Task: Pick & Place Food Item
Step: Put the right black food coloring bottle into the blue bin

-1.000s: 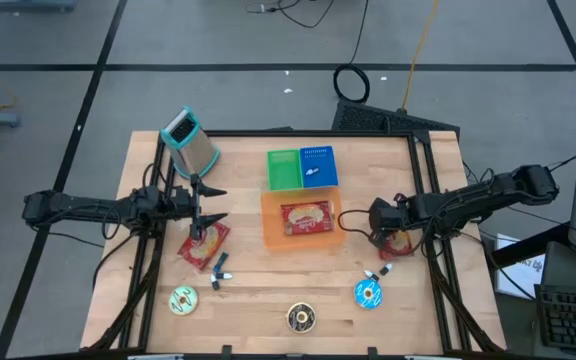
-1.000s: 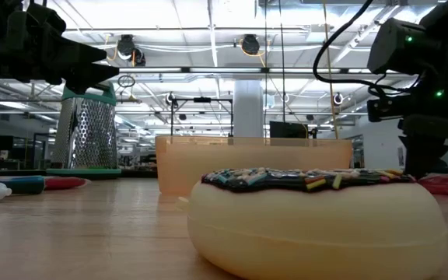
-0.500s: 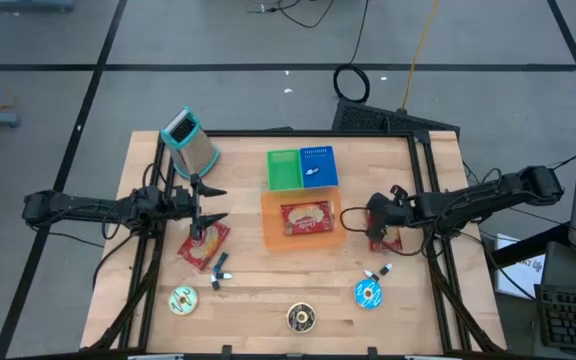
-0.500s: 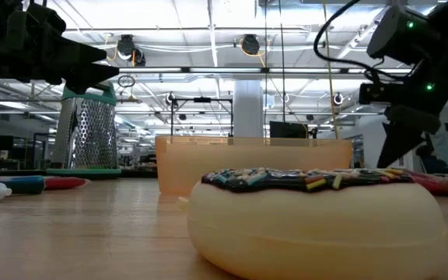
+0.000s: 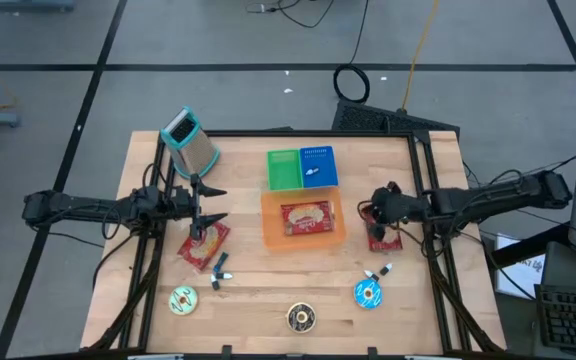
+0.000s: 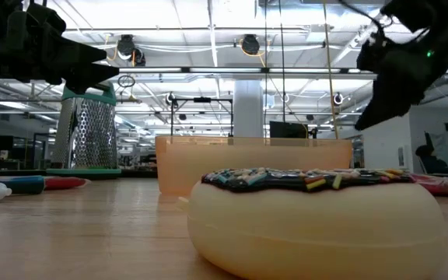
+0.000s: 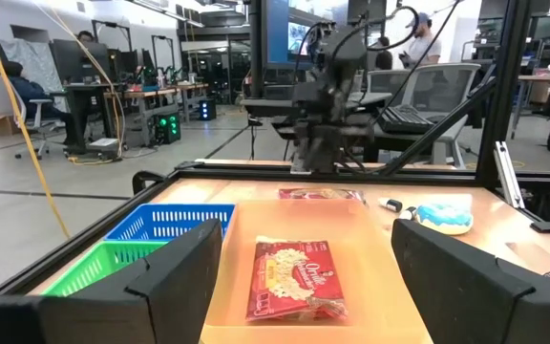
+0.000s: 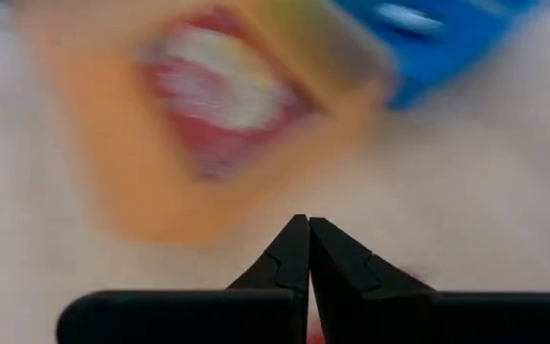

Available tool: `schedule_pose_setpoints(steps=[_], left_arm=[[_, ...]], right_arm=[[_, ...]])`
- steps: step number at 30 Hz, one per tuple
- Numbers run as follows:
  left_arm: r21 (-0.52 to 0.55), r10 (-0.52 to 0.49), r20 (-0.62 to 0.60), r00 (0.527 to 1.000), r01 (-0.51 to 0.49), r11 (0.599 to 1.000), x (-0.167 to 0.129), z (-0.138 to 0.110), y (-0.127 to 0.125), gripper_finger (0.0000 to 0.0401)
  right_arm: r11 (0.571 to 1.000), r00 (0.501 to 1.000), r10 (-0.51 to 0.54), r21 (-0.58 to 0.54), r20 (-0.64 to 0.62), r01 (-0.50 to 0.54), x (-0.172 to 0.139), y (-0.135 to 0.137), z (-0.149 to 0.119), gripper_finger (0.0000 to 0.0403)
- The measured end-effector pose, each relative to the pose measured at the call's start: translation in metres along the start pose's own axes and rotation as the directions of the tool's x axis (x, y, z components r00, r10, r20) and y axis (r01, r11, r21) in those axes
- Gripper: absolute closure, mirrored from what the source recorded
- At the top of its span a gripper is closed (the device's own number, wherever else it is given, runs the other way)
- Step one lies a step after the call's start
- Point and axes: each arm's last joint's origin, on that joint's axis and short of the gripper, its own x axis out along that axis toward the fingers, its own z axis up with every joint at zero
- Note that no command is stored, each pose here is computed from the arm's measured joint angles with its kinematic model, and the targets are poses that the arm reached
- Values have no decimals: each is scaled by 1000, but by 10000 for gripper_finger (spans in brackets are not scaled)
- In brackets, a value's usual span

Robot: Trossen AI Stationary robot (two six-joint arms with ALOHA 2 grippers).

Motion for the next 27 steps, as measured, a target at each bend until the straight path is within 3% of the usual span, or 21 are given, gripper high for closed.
schedule_pose_setpoints(steps=[3, 5, 7, 10, 13, 15, 20, 22, 24, 25, 27], left_arm=[[0, 0, 0, 1000, 0, 1000, 0, 0, 0, 95], [0, 0, 0, 1000, 0, 1000, 0, 0, 0, 95], [0, 0, 0, 1000, 0, 1000, 0, 0, 0, 95], [0, 0, 0, 1000, 0, 1000, 0, 0, 0, 95], [0, 0, 0, 1000, 0, 1000, 0, 0, 0, 95], [0, 0, 0, 1000, 0, 1000, 0, 0, 0, 95], [0, 0, 0, 1000, 0, 1000, 0, 0, 0, 95], [0, 0, 0, 1000, 0, 1000, 0, 0, 0, 95], [0, 0, 0, 1000, 0, 1000, 0, 0, 0, 95], [0, 0, 0, 1000, 0, 1000, 0, 0, 0, 95], [0, 0, 0, 1000, 0, 1000, 0, 0, 0, 95]], right_arm=[[970, 967, 245, -27, 72, -243, -7, 12, 11, 397], [909, 898, 416, -87, 146, -407, -14, 24, 20, 397], [810, 777, 587, -184, 229, -557, -24, 36, 30, 398], [622, 533, 781, -331, 326, -709, -42, 54, 44, 396], [443, 294, 889, -493, 352, -749, -59, 71, 49, 375], [348, 172, 926, -580, 337, -736, -66, 82, 47, 346], [219, -4, 957, -729, 290, -648, -75, 110, 33, 236], [180, -25, 968, -761, 249, -623, -76, 121, 27, 191], [188, 22, 974, -754, 225, -629, -75, 132, 22, 155], [219, 83, 973, -734, 218, -643, -73, 136, 20, 142], [316, 261, 947, -669, 185, -673, -67, 142, 17, 125]])
